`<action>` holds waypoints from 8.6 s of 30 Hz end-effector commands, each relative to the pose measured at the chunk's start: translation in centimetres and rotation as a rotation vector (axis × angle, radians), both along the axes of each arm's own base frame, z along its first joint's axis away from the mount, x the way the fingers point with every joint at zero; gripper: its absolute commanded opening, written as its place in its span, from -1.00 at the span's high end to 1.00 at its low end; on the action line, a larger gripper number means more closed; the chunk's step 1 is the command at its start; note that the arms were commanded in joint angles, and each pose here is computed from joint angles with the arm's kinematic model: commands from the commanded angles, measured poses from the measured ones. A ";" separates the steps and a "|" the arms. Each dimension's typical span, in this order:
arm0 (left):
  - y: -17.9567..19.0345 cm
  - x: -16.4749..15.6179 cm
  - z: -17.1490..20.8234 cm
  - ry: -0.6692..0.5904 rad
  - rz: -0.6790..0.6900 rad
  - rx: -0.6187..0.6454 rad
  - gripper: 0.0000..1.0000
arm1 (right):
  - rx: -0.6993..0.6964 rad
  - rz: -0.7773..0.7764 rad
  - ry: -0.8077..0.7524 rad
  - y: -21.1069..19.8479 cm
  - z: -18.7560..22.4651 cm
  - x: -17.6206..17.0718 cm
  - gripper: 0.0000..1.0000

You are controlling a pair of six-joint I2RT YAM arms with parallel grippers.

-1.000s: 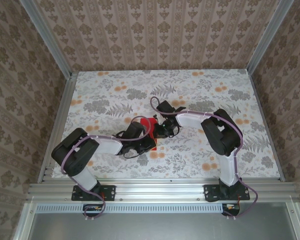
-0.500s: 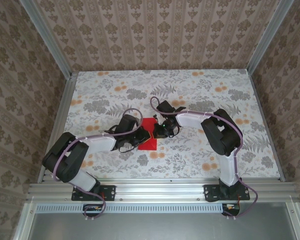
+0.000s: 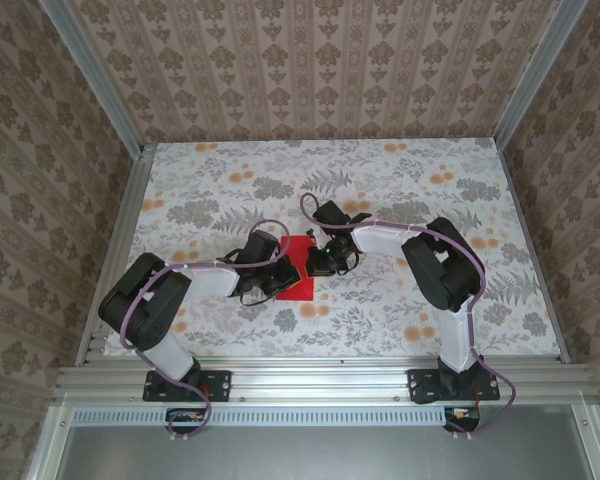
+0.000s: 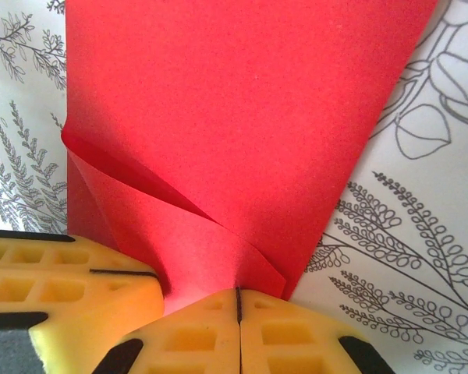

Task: Fold a paper plane with a square sheet of paper (pick it up from the middle)
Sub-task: Fold the triangle a second time at the center of the table, then turn over the paper at the center of the table.

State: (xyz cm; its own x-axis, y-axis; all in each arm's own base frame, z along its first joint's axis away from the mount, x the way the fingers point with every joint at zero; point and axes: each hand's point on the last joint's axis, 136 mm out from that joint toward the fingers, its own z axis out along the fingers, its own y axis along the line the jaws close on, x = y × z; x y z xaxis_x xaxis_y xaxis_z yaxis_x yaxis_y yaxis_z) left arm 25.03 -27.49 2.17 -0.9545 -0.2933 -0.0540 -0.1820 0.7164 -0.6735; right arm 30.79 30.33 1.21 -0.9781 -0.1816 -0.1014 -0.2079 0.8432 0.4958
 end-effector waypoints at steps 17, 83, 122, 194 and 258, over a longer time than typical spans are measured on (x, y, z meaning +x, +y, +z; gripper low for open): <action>2.5 -1.7 -3.8 0.101 0.044 0.137 0.94 | 0.080 0.016 -0.059 0.8 5.6 0.1 0.78; 1.0 -1.3 -2.3 0.080 0.001 0.088 0.94 | 0.024 -0.001 0.131 -1.3 -2.0 -6.3 0.91; -2.8 -6.2 -3.7 0.223 0.188 0.000 1.00 | -0.042 -0.055 0.193 -2.4 -4.4 -7.3 1.00; 0.7 1.4 -0.2 -0.005 -0.010 0.116 0.97 | -0.297 0.026 0.228 -8.2 -7.0 -11.1 1.00; 11.1 -1.1 5.7 -0.013 0.158 0.041 -0.49 | -0.365 0.132 -0.256 -1.8 3.4 0.7 0.38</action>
